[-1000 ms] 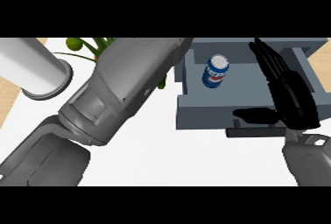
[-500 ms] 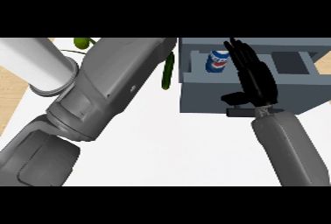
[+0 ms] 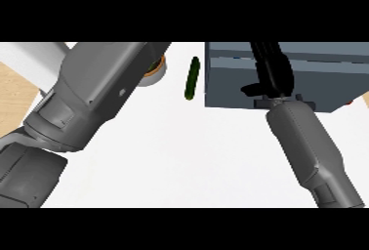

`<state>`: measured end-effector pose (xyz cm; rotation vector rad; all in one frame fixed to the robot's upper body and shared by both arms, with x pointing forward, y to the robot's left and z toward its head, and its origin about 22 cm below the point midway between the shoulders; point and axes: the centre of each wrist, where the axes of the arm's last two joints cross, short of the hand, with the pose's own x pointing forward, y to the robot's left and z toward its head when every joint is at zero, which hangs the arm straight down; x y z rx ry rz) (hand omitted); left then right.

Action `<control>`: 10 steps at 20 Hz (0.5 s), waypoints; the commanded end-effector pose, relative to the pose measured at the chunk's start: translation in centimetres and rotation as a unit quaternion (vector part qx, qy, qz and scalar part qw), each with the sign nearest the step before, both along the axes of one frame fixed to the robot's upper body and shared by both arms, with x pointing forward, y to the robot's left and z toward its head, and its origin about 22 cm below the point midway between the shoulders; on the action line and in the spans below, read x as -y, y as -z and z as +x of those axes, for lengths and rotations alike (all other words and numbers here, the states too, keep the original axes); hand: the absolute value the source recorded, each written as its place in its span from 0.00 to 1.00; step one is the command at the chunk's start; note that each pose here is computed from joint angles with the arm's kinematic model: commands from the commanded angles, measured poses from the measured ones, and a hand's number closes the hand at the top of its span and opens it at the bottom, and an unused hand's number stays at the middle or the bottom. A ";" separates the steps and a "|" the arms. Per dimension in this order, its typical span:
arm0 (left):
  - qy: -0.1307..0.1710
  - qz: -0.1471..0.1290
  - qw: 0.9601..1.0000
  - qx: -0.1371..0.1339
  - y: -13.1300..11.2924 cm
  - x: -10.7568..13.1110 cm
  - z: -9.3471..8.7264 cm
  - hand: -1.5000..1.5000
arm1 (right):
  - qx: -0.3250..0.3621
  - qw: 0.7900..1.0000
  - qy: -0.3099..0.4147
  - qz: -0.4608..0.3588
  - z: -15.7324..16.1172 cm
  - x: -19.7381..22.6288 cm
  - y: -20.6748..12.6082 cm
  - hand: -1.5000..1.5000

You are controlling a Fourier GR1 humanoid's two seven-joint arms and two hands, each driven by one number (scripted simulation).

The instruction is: Pick up the can, place it into the drawer and close the drawer

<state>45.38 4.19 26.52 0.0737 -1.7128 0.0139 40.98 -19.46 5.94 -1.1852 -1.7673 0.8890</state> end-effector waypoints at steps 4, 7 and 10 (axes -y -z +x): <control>-0.002 0.003 1.000 -0.008 -0.1 -2.5 0.1 0.00 | 0.041 0.999 0.022 -0.006 2.9 -1.3 -1.3 0.00; 0.013 0.006 1.000 -0.002 -0.5 -3.3 -0.3 0.00 | 0.046 0.998 0.037 -0.009 3.8 -0.4 -2.4 0.00; 0.017 0.011 1.000 -0.007 1.2 -2.5 -0.9 0.00 | 0.060 0.998 0.032 -0.011 4.2 -1.8 -2.7 0.00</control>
